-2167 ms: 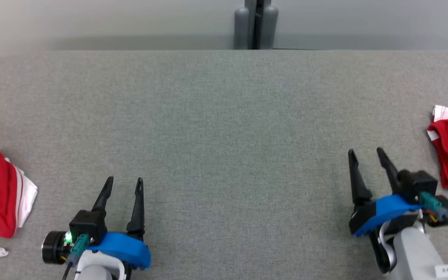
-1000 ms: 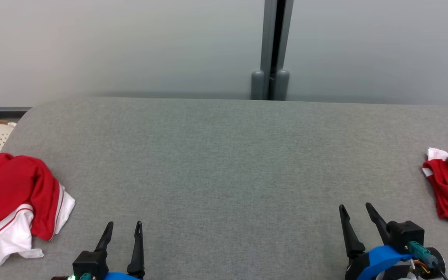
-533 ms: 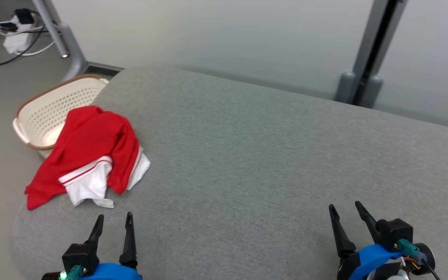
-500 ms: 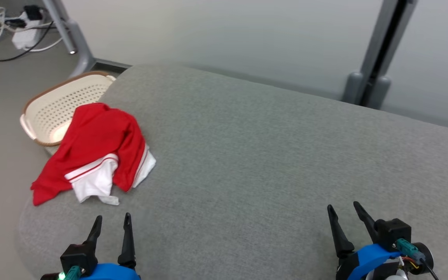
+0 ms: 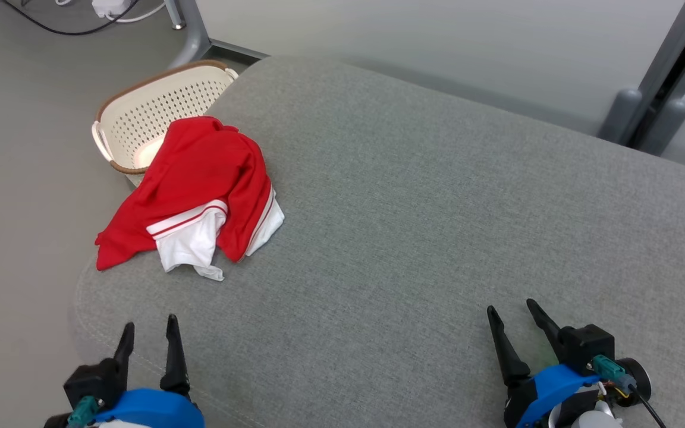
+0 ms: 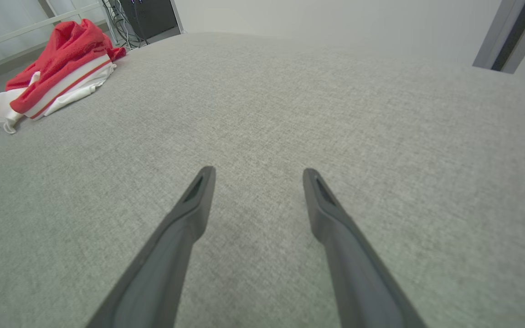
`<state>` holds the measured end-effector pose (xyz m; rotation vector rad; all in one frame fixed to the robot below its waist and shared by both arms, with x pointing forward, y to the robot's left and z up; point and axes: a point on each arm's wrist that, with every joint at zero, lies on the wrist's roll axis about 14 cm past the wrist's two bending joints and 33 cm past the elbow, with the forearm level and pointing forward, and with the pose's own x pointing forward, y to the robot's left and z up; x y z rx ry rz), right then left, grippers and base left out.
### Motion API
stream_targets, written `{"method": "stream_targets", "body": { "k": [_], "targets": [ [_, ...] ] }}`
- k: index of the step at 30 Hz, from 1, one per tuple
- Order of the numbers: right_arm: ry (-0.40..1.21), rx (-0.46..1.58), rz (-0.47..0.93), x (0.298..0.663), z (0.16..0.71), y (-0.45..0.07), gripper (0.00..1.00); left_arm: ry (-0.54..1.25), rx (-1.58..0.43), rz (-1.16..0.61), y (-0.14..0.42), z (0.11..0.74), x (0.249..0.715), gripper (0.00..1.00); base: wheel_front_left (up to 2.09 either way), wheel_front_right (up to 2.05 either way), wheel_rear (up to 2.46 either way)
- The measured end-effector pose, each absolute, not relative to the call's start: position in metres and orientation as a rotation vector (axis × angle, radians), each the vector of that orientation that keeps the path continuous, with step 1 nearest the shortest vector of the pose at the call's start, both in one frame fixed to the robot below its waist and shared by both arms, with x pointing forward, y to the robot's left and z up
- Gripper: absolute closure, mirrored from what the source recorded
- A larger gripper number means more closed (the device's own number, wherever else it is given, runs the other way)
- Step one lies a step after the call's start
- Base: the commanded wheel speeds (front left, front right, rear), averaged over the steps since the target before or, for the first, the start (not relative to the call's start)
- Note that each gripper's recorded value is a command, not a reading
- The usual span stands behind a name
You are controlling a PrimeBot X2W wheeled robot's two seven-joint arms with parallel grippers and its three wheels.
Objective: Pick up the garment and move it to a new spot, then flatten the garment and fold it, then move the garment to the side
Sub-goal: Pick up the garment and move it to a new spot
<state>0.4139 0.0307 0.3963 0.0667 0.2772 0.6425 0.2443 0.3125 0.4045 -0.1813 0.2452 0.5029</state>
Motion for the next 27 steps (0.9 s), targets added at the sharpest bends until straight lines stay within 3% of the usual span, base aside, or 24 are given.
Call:
{"method": "stream_targets", "body": {
  "k": [8, 17, 26, 27],
  "targets": [
    [0.300, 0.063, 0.588, 0.433, 0.376, 0.014, 0.00, 0.220, -0.145, 0.493, 0.345, 0.417, 0.301, 0.00, 0.00, 0.00, 0.00],
    [0.278, 0.100, 0.533, 0.462, 0.363, 0.003, 0.00, 0.325, -0.125, 0.451, 0.363, 0.392, 0.360, 0.00, 0.00, 0.00, 0.00],
    [0.258, 0.111, 0.509, 0.473, 0.363, -0.003, 0.00, 0.563, -0.232, 0.443, 0.345, 0.330, 0.353, 0.01, 0.00, 0.00, 0.00],
    [0.257, 0.111, 0.506, 0.473, 0.363, -0.004, 0.00, 0.572, -0.231, 0.435, 0.343, 0.328, 0.354, 0.56, 0.00, 0.00, 0.00]
  ]
}}
